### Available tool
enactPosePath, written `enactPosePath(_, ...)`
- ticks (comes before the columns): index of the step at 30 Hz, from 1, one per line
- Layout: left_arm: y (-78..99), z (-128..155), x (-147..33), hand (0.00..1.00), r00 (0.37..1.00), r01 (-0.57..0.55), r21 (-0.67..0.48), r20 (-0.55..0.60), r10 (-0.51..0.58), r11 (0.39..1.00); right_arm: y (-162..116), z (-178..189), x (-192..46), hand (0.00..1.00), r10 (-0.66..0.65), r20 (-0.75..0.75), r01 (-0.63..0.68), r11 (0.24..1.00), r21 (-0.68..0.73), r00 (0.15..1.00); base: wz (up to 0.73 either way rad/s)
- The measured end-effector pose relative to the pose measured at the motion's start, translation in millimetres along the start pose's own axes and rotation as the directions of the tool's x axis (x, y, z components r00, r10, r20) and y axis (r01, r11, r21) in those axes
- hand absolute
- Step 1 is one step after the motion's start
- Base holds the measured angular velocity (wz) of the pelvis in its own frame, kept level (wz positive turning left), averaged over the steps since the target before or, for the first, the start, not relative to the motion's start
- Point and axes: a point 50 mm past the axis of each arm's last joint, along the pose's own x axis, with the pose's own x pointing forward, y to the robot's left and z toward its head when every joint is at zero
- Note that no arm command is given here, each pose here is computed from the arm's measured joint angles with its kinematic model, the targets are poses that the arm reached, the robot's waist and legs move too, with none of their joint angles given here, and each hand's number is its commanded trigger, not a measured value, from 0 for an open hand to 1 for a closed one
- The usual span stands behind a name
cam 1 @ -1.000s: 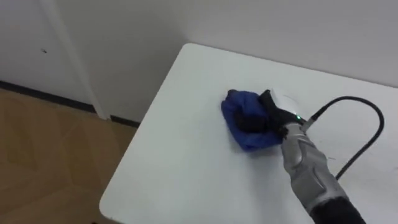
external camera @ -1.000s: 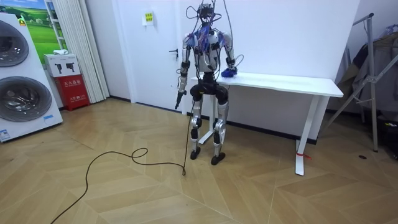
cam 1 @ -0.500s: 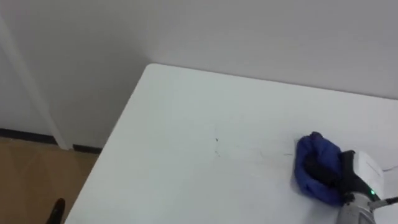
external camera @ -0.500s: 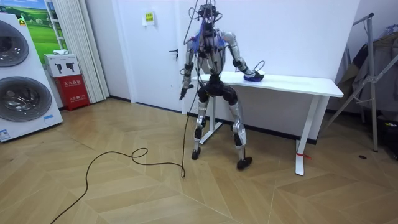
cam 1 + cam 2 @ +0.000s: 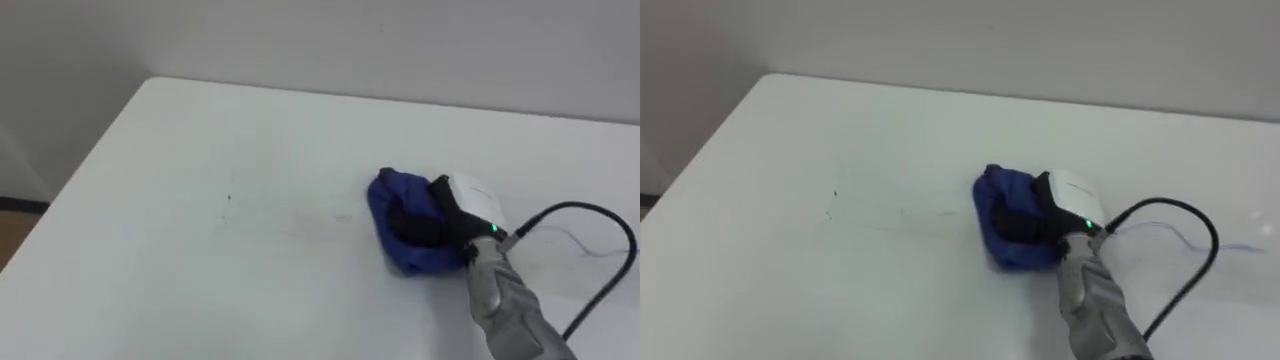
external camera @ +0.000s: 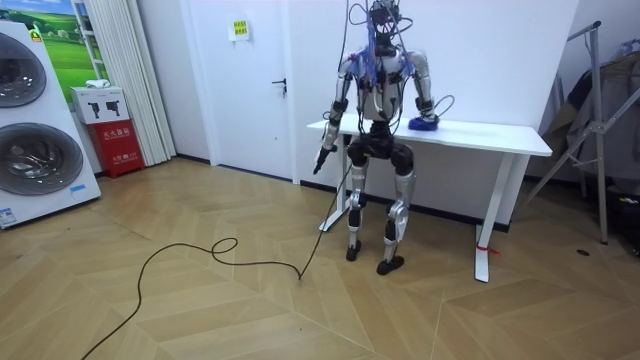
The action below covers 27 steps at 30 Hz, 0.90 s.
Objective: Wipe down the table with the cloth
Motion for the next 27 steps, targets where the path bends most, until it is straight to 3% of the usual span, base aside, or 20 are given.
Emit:
enactPosePath(4, 16.2, -28, -2.2, 0.0, 0.995, -0.056, -0.052, -0.091, 0.051, 0.997, -13, -63, -20, 1.0, -0.117, -0.19, 0.123, 0.992, 0.021, 0.975, 0.28)
enactPosePath(6, 24.7, -23, -1.1, 0.0, 0.994, -0.082, -0.067, -0.073, 0.077, 0.994, -16, -99, -38, 1.0, -0.153, -0.329, 0.177, 0.983, 0.044, 0.932, 0.48)
enactPosePath(8, 27.5, -4, 0.8, 0.0, 0.996, -0.088, -0.071, -0.009, 0.088, 0.994, -18, -111, -45, 1.0, -0.163, -0.382, 0.201, 0.978, 0.061, 0.91, 0.23)
enactPosePath(11, 17.5, 36, 2.8, 0.0, 0.992, -0.068, -0.054, 0.104, 0.074, 0.996, -18, -98, -34, 1.0, -0.157, -0.356, 0.193, 0.979, 0.069, 0.921, -0.17)
enactPosePath(14, 1.2, 42, 2.2, 0.0, 0.993, -0.022, -0.029, 0.119, 0.025, 0.999, -20, -67, -21, 1.0, -0.125, -0.307, 0.141, 0.99, 0.029, 0.943, -0.64)
enactPosePath(16, -8.9, 52, 1.0, 0.0, 0.991, 0.006, -0.02, 0.132, -0.003, 1.0, -17, -18, -8, 1.0, -0.066, -0.144, 0.064, 0.998, -0.017, 0.987, -0.48)
enactPosePath(17, -15.6, 61, 0.1, 0.0, 0.988, 0.023, -0.001, 0.151, -0.023, 1.0, -13, 29, -1, 1.0, -0.026, 0.009, 0.026, 0.999, -0.042, 1.0, -0.2)
enactPosePath(18, -23.7, 70, -1.8, 0.0, 0.984, 0.043, -0.001, 0.172, -0.042, 0.999, -11, 75, 5, 1.0, 0.005, 0.163, 0.008, 0.997, -0.075, 0.987, -0.16)
enactPosePath(21, -40.3, 91, -8.3, 0.0, 0.968, 0.089, -0.011, 0.237, -0.084, 0.996, -14, 143, 8, 1.0, 0.051, 0.402, -0.001, 0.992, -0.123, 0.914, 0.33)
enactPosePath(23, -37.8, 81, -7.8, 0.0, 0.971, 0.087, -0.015, 0.223, -0.081, 0.996, -19, 148, 9, 1.0, 0.039, 0.423, 0.023, 0.99, -0.14, 0.905, 0.62)
enactPosePath(25, -30.7, 62, -5.4, 0.0, 0.984, 0.071, -0.038, 0.168, -0.064, 0.997, -18, 130, 12, 1.0, 0.037, 0.364, 0.008, 0.992, -0.123, 0.931, 0.57)
enactPosePath(27, -17.1, 34, -2.8, 0.0, 0.995, 0.032, -0.066, 0.096, -0.026, 0.997, -1, 72, 7, 1.0, 0.079, 0.191, -0.056, 0.991, -0.124, 0.978, 0.42)
